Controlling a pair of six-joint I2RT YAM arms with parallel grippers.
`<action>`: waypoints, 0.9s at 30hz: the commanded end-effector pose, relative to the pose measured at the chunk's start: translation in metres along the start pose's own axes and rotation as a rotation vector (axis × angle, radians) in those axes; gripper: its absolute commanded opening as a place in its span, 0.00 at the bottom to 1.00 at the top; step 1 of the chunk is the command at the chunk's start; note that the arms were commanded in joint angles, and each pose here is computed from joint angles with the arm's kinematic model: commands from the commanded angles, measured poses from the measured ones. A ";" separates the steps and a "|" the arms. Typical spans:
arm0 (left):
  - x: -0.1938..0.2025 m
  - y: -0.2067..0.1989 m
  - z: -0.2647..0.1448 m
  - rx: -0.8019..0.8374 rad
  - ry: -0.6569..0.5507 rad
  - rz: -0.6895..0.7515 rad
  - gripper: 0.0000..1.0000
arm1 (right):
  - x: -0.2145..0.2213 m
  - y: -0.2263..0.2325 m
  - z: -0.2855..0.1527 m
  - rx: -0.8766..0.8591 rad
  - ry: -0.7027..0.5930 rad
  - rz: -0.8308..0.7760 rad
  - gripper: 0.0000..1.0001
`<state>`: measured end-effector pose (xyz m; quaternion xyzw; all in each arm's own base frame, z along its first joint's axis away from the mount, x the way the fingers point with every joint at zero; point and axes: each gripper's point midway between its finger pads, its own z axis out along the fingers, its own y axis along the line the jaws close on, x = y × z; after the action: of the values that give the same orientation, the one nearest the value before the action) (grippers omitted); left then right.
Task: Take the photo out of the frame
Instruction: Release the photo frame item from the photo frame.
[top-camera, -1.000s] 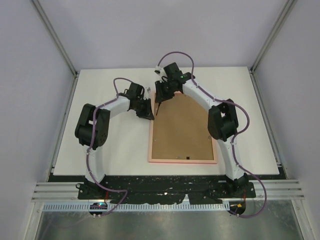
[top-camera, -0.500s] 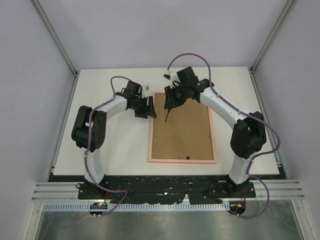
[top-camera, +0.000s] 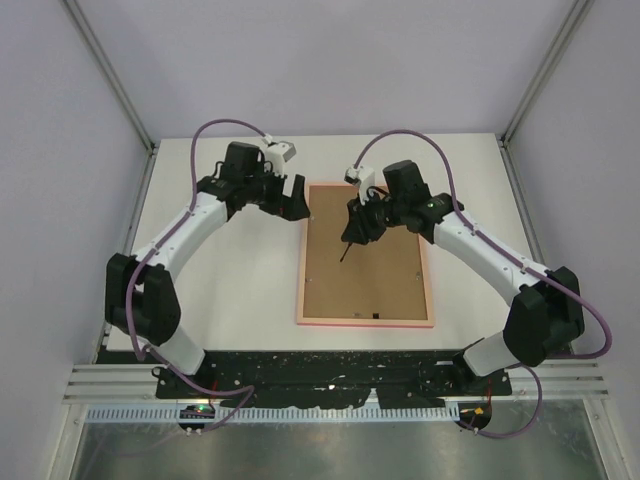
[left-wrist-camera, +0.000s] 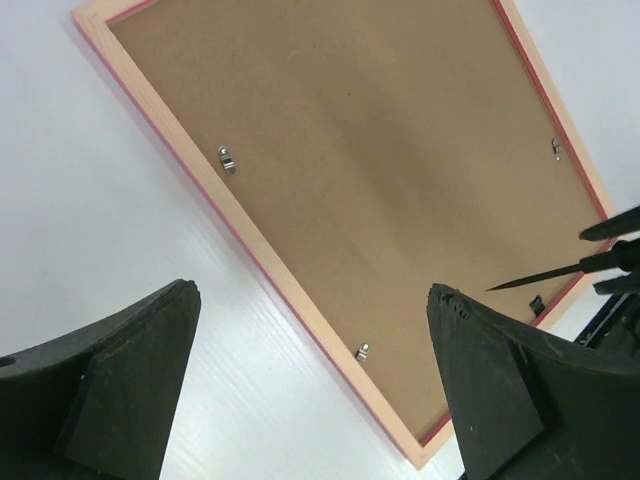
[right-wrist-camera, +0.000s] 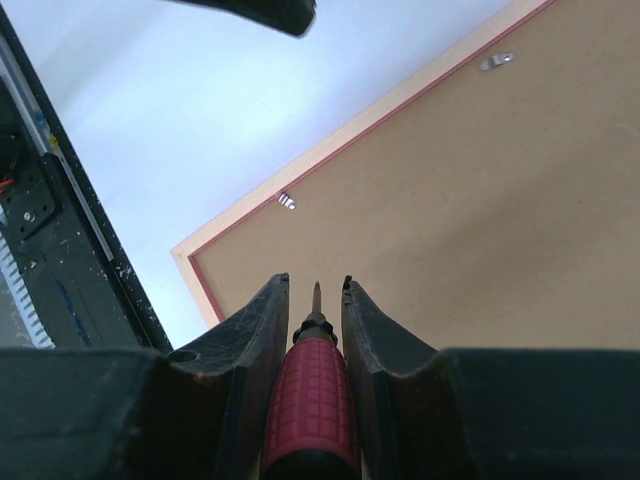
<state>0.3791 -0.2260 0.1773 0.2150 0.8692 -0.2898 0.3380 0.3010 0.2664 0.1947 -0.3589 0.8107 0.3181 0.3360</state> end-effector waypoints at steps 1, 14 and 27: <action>0.007 0.000 -0.031 -0.019 0.036 0.195 1.00 | -0.019 0.018 -0.010 -0.108 -0.146 -0.109 0.08; 0.059 0.039 -0.025 -0.123 0.163 0.187 1.00 | -0.078 0.054 -0.047 -0.194 -0.393 -0.179 0.08; 0.041 0.033 0.019 -0.024 0.217 0.035 1.00 | -0.050 0.013 0.013 -0.039 -0.425 -0.019 0.08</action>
<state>0.3679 -0.1913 0.1178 0.2782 0.8995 -0.2229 0.2527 0.2936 0.2930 0.2261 -0.3422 0.7086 0.4169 0.4549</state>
